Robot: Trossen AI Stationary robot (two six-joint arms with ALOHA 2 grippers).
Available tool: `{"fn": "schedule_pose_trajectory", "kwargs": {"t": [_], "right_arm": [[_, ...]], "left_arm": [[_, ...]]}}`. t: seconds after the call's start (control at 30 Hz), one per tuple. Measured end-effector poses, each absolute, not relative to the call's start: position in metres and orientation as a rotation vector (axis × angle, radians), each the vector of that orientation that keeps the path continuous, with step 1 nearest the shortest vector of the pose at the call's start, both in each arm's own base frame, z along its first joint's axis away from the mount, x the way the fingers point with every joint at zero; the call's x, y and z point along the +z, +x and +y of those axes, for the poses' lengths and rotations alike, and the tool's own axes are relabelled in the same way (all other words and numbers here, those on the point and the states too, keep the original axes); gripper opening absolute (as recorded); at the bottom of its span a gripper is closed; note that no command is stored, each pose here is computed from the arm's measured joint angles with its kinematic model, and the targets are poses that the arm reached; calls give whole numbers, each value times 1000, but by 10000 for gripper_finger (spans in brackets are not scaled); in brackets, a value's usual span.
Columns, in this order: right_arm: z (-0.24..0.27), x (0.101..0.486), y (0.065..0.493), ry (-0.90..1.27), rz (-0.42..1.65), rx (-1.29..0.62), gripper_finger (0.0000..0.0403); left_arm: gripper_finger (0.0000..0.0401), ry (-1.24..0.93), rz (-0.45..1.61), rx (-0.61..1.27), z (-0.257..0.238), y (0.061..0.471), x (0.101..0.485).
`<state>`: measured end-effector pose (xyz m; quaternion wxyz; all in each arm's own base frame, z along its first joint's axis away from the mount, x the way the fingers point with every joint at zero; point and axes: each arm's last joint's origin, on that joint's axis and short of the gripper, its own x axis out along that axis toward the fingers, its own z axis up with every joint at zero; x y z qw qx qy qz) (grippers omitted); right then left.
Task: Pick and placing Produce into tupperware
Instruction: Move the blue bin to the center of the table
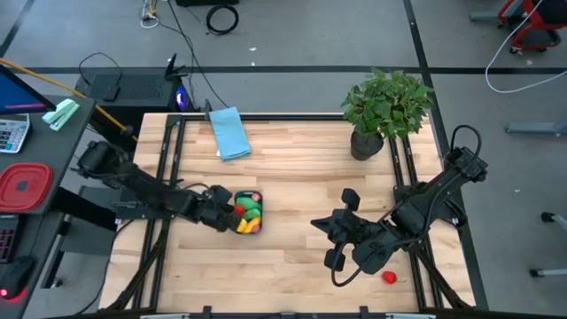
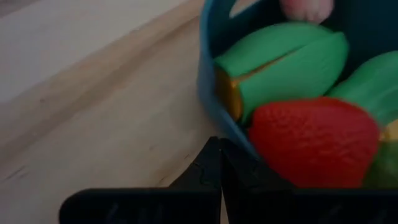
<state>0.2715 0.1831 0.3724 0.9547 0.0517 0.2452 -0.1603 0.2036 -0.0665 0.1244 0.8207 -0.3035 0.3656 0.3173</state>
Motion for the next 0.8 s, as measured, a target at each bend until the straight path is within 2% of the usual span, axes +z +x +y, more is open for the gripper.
{"fn": "schedule_pose_trajectory", "kwargs": {"t": [0.27, 0.8], "right_arm": [[183, 372, 271, 107, 505, -317, 5], [182, 369, 269, 79, 552, -311, 2]], "left_arm": [[1, -699, 710, 569, -66, 227, 120], [1, -720, 657, 534, -87, 292, 132]]}}
